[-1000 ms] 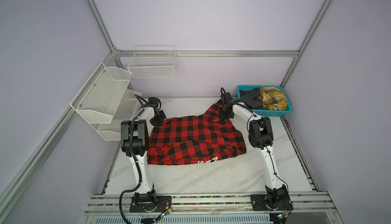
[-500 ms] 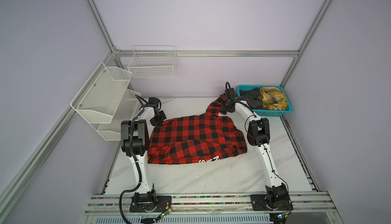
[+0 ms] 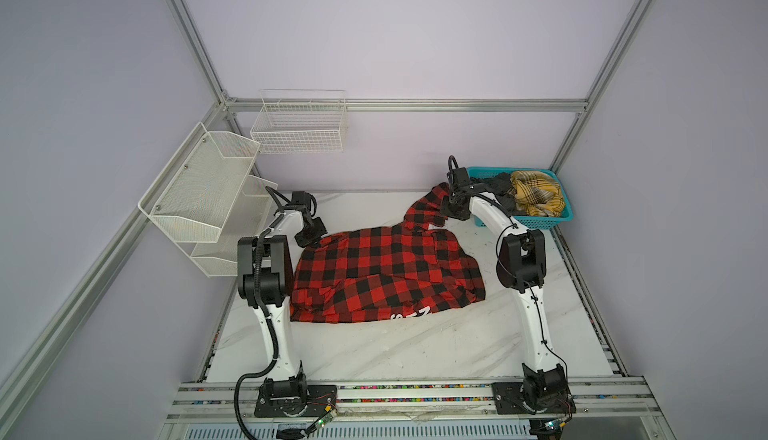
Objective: Fold and stack the long sleeve shirts
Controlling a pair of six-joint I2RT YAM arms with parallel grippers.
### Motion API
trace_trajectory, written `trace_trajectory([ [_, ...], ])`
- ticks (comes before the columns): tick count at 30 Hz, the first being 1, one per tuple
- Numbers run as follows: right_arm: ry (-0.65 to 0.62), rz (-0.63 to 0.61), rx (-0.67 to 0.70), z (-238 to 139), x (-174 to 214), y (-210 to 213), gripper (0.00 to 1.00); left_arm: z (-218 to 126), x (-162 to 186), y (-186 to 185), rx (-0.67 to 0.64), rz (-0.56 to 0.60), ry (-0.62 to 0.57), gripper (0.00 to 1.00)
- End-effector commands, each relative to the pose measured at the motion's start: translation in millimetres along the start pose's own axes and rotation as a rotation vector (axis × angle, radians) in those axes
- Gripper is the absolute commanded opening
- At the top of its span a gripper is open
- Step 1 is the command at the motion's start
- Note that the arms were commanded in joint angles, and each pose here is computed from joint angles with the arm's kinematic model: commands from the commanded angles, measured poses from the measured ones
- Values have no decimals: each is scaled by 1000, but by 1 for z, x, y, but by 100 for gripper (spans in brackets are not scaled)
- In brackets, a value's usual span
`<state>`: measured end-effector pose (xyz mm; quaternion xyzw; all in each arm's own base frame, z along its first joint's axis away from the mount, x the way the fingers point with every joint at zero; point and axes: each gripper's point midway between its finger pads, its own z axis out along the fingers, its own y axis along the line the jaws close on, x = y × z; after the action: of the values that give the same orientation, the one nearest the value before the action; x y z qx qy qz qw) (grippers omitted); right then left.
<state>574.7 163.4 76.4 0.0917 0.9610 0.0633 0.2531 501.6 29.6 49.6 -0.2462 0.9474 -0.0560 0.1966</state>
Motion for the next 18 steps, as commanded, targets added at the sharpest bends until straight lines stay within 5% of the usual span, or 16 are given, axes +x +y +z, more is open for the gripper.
trace_trajectory([
  [1,72,-41,33,12,26,-4,52,4,3,4,0,-5,6,0],
  [11,188,-96,100,57,71,-1,53,4,3,3,4,-3,4,0],
  [18,190,-84,202,87,76,-17,17,4,1,3,7,5,2,0],
])
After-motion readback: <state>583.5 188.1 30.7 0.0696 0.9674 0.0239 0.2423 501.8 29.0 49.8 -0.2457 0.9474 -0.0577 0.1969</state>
